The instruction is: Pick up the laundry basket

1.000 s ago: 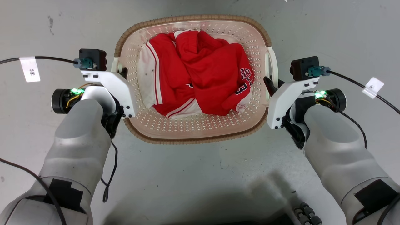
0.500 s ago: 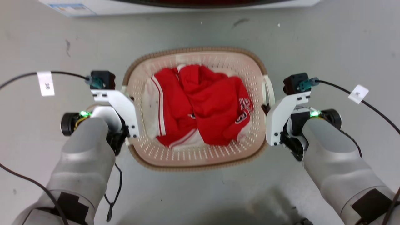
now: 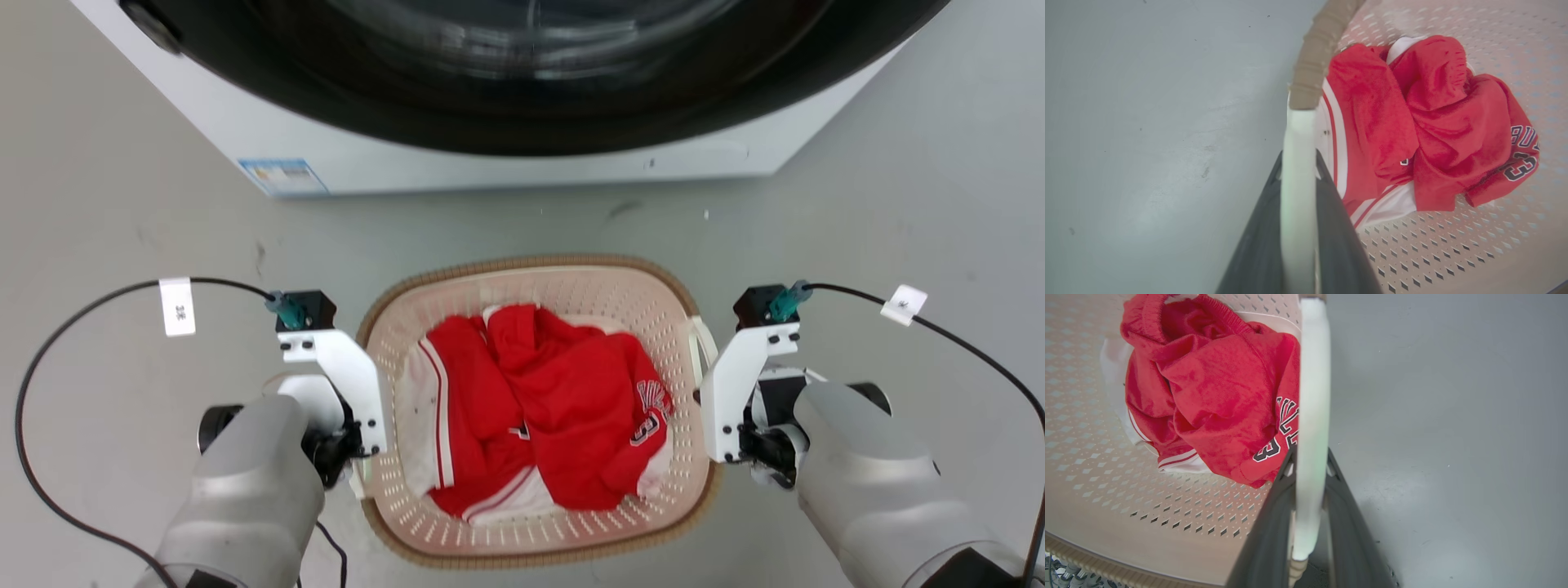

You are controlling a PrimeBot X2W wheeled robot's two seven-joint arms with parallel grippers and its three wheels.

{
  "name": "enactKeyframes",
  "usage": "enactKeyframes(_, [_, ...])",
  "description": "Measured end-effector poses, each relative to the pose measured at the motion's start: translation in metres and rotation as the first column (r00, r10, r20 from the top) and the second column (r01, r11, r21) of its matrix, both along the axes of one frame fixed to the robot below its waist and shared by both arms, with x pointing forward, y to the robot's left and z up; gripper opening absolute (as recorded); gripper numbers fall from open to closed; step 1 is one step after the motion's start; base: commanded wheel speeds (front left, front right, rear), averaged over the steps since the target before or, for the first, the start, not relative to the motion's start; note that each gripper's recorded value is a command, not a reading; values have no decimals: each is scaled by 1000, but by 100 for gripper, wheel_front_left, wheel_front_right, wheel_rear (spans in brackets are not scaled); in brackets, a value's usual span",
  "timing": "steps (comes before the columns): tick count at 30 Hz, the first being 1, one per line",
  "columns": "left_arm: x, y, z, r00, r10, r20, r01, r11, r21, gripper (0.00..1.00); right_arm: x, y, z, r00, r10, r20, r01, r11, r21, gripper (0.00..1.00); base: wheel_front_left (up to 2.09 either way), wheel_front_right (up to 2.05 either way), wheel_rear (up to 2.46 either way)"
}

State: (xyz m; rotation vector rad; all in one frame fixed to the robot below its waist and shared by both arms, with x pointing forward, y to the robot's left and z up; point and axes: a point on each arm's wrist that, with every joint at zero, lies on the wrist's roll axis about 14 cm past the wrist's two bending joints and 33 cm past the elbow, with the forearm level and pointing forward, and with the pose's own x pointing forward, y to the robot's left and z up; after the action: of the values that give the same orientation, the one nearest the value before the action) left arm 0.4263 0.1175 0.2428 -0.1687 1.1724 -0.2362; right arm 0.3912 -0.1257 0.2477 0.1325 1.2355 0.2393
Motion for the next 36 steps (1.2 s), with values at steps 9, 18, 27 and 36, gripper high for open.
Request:
enactKeyframes(9, [-22, 2, 46, 1000, 5, 5, -5, 1000, -9, 0, -17, 1, 45, 1000, 1, -19, -1, 1000, 12, 0, 0, 0, 0])
enactKeyframes(18, [-38, 3, 83, 1000, -8, 26, 8, 1000, -10, 0, -36, 1, 77, 999, -13, -40, 14, 999, 31, 0, 0, 0, 0])
enactKeyframes(27, [-53, 3, 108, 998, -10, 61, 11, 1000, -15, 0, -50, 0, 103, 999, -16, -39, 17, 999, 40, 0, 0, 0, 0])
enactKeyframes(36, [-70, 5, 117, 998, -1, 60, 2, 1000, -18, 0, -59, 1, 114, 1000, -10, -21, 11, 999, 40, 0, 0, 0, 0])
